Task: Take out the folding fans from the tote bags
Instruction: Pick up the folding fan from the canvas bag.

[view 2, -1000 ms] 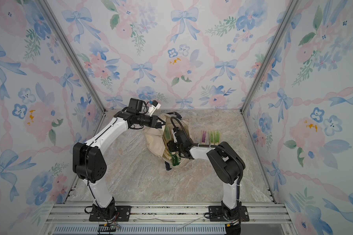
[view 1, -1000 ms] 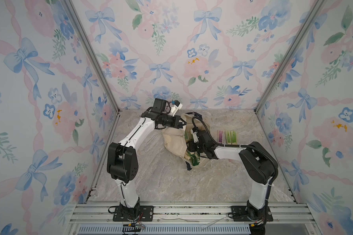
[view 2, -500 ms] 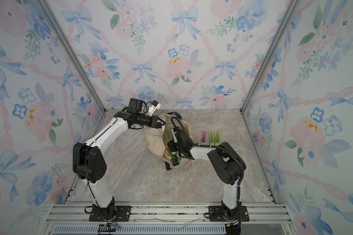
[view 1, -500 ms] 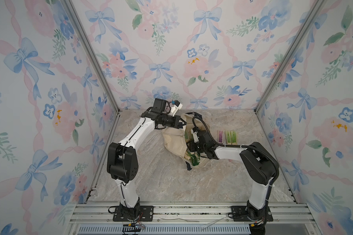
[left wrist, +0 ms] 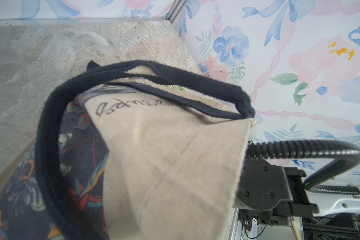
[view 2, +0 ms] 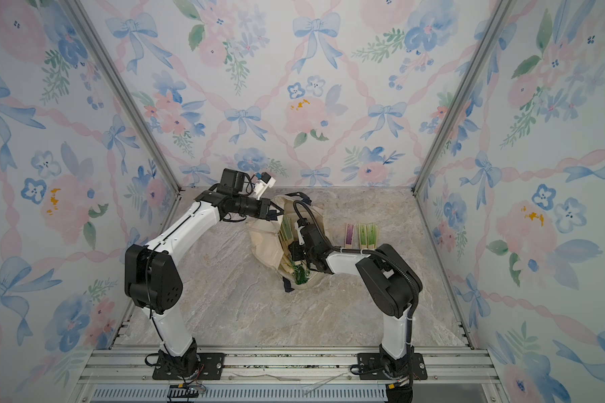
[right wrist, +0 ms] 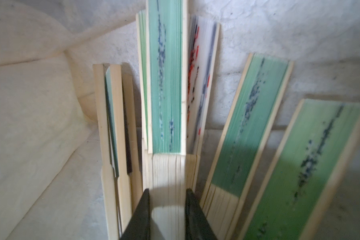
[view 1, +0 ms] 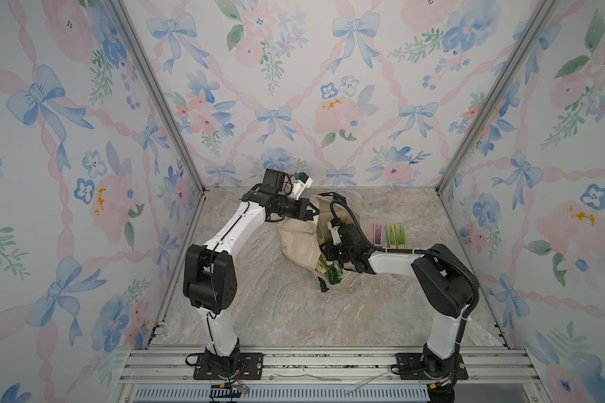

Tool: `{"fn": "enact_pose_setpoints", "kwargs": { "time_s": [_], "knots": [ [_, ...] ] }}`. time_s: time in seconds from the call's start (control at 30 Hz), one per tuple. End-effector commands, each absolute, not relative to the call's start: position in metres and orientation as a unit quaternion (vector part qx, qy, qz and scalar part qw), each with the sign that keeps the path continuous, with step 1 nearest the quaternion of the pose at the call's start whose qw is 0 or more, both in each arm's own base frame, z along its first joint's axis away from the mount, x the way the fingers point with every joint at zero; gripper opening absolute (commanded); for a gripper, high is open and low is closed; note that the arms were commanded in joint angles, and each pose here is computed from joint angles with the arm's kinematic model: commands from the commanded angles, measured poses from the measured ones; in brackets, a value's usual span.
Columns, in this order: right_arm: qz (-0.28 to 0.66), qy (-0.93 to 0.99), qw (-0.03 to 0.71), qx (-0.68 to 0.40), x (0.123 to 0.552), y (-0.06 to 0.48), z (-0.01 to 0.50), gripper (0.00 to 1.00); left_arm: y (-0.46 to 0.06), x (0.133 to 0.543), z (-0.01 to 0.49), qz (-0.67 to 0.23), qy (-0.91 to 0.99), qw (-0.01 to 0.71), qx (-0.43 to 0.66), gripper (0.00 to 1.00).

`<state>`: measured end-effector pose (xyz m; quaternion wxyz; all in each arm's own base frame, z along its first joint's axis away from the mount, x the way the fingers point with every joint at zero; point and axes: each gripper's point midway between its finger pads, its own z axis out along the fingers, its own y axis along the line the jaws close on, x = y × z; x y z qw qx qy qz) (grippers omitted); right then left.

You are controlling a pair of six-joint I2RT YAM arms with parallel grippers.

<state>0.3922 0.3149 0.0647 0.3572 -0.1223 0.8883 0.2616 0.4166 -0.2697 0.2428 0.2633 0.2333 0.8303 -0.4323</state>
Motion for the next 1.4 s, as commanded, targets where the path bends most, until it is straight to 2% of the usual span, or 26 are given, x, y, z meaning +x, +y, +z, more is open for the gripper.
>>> {"fn": "enact_pose_setpoints", "kwargs": {
  "time_s": [0.0, 0.33, 0.53, 0.83, 1.1, 1.37],
  "knots": [
    [0.271, 0.879, 0.373, -0.119, 0.392, 0.31, 0.084, 0.19, -0.273, 0.409, 0.263, -0.443, 0.813, 0.283, 0.251, 0.0],
    [0.282, 0.857, 0.406, -0.142, 0.375, 0.299, 0.1, 0.18, -0.273, 0.411, 0.269, -0.444, 0.809, 0.291, 0.254, 0.0],
    [0.289, 0.853, 0.403, -0.165, 0.349, 0.289, 0.097, 0.17, -0.272, 0.416, 0.266, -0.444, 0.811, 0.287, 0.248, 0.0],
    [0.31, 0.82, 0.442, -0.189, 0.318, 0.276, 0.12, 0.16, -0.274, 0.417, 0.266, -0.447, 0.811, 0.285, 0.247, 0.0],
    [0.309, 0.802, 0.464, -0.217, 0.31, 0.277, 0.13, 0.12, -0.275, 0.415, 0.264, -0.45, 0.81, 0.281, 0.249, 0.0],
    [0.301, 0.781, 0.491, -0.24, 0.299, 0.273, 0.147, 0.04, -0.273, 0.415, 0.263, -0.449, 0.811, 0.281, 0.248, 0.0]
  ]
}}
